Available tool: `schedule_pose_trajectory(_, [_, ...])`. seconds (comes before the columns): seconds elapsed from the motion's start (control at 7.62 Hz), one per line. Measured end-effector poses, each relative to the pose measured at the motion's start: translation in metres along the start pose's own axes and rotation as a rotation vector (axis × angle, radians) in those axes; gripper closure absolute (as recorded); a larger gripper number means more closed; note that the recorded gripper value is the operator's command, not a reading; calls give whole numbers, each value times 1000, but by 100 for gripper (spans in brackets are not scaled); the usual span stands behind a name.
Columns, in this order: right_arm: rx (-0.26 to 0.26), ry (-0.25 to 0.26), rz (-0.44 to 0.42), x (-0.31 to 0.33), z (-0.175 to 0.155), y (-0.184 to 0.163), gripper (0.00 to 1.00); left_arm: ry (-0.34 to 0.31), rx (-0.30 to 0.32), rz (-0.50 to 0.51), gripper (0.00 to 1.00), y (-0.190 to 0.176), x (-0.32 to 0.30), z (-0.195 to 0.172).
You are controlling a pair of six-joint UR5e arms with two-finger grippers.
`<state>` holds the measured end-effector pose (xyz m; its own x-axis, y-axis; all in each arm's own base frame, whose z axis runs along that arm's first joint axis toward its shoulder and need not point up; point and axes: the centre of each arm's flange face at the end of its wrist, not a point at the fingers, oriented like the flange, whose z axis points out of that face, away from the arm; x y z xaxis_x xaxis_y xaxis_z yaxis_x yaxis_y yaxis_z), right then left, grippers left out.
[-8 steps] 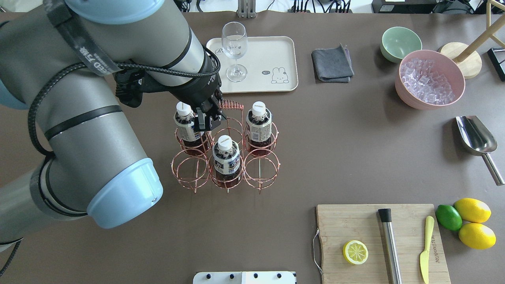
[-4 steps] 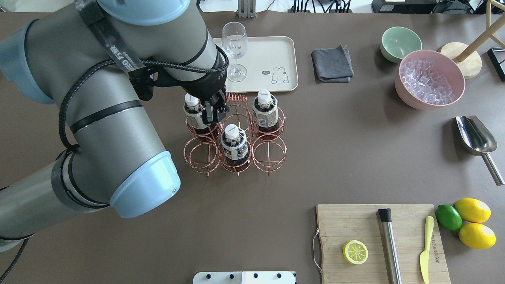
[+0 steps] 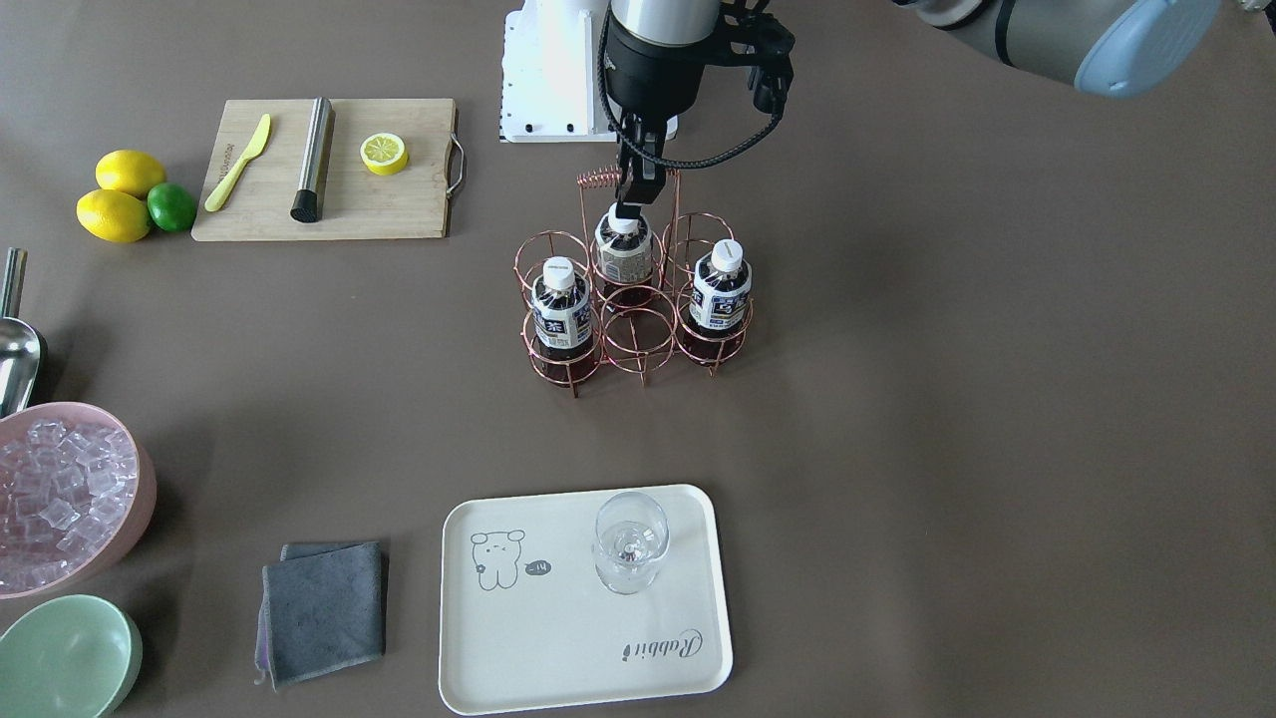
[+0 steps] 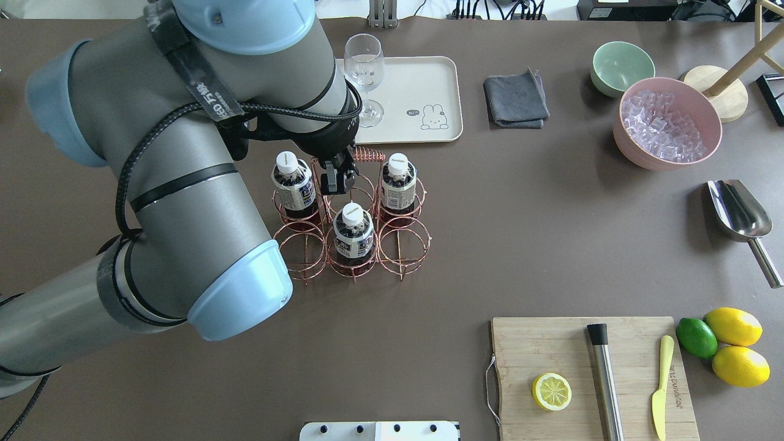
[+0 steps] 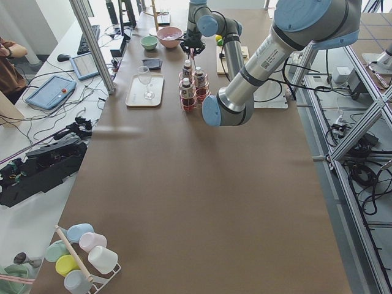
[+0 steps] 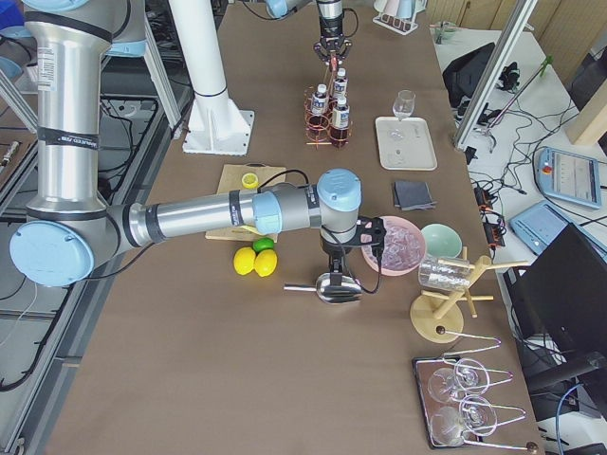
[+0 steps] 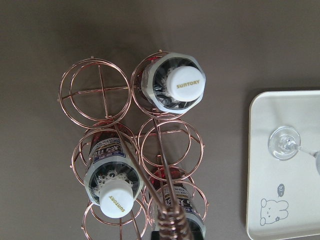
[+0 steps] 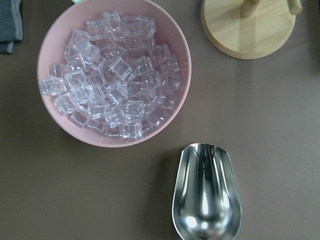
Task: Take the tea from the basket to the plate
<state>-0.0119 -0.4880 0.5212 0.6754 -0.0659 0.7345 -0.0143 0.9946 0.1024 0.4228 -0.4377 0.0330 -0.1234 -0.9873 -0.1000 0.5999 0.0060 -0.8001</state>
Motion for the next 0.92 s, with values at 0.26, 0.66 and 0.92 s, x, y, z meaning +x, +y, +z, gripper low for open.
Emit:
schedule_pose_trajectory(0.26, [20,-33,-108,-59,-4,-33,0,4,-7,3,100,-1,-2,-5])
schedule_pose_trajectory(0.66, [38,-124,-263,-137,-2,-60,0,11,-15,3,100,-11,-6,-14])
schedule_pose_trajectory(0.92, [143,-194,-452,-145,39,-74,0,7,-3,-1,100,-17,-7,-9])
